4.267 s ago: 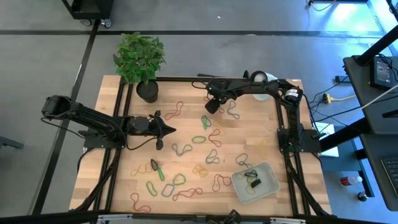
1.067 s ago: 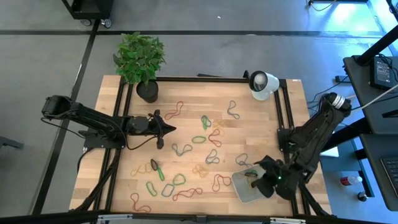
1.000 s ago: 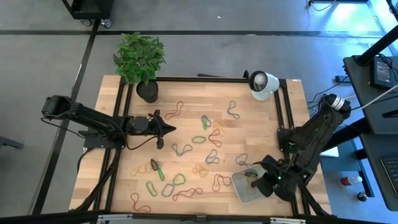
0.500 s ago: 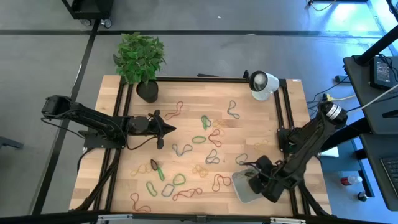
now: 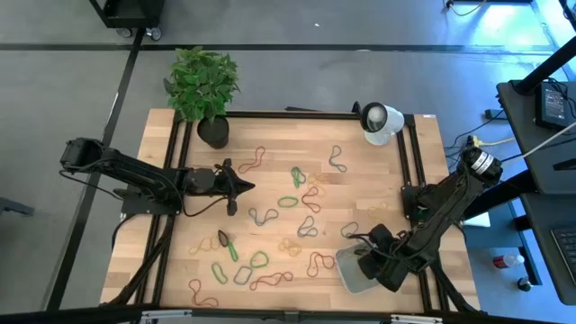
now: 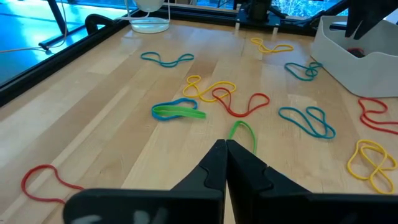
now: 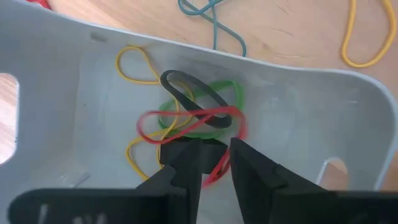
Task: Pick and place rubber bands into bin
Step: Put the red rubber band into the white bin, then put the blue rubber band into the white bin
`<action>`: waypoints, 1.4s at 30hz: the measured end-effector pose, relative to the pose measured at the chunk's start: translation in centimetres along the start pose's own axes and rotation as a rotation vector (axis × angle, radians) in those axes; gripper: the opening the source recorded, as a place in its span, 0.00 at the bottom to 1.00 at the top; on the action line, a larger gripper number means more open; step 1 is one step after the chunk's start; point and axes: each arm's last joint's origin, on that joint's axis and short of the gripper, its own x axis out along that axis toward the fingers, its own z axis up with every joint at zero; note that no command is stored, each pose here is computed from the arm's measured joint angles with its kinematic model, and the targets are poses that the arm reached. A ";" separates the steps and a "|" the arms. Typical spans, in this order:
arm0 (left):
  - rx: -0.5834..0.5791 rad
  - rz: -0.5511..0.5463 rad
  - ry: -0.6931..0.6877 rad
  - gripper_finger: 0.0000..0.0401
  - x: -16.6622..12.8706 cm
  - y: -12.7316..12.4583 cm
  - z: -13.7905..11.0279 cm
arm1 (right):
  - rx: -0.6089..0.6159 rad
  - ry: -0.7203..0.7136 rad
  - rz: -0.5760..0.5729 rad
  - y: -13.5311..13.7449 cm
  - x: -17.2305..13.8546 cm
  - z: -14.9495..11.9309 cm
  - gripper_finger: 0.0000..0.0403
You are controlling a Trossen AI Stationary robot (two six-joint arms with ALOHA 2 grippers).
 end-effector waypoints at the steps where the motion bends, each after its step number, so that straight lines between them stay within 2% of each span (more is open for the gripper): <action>1: 0.000 0.000 0.000 0.01 0.0 0.0 0.0 | 0.000 0.000 0.000 0.0 0.0 0.0 0.23; 10: 0.000 0.000 0.000 0.00 0.0 0.0 0.0 | -0.046 -0.011 -0.036 -0.3 -0.1 0.4 0.26; 24: -0.001 0.000 0.000 0.01 0.0 0.0 0.0 | -0.293 -0.027 -0.094 1.2 -2.9 2.8 0.12; 28: -0.002 0.000 0.000 0.01 0.0 0.0 0.0 | -0.396 -0.026 -0.131 1.5 -3.3 4.7 0.03; 33: 0.000 0.000 0.000 0.00 0.0 0.0 0.0 | -0.526 -0.017 -0.137 1.1 -2.8 8.6 0.01; 37: 0.019 -0.001 0.000 0.01 0.0 0.0 0.0 | -0.584 -0.060 -0.056 0.4 -2.1 12.3 0.01; 42: 0.026 -0.001 0.001 0.01 0.0 0.0 0.0 | -0.659 -0.190 0.065 -0.2 -1.7 16.8 0.00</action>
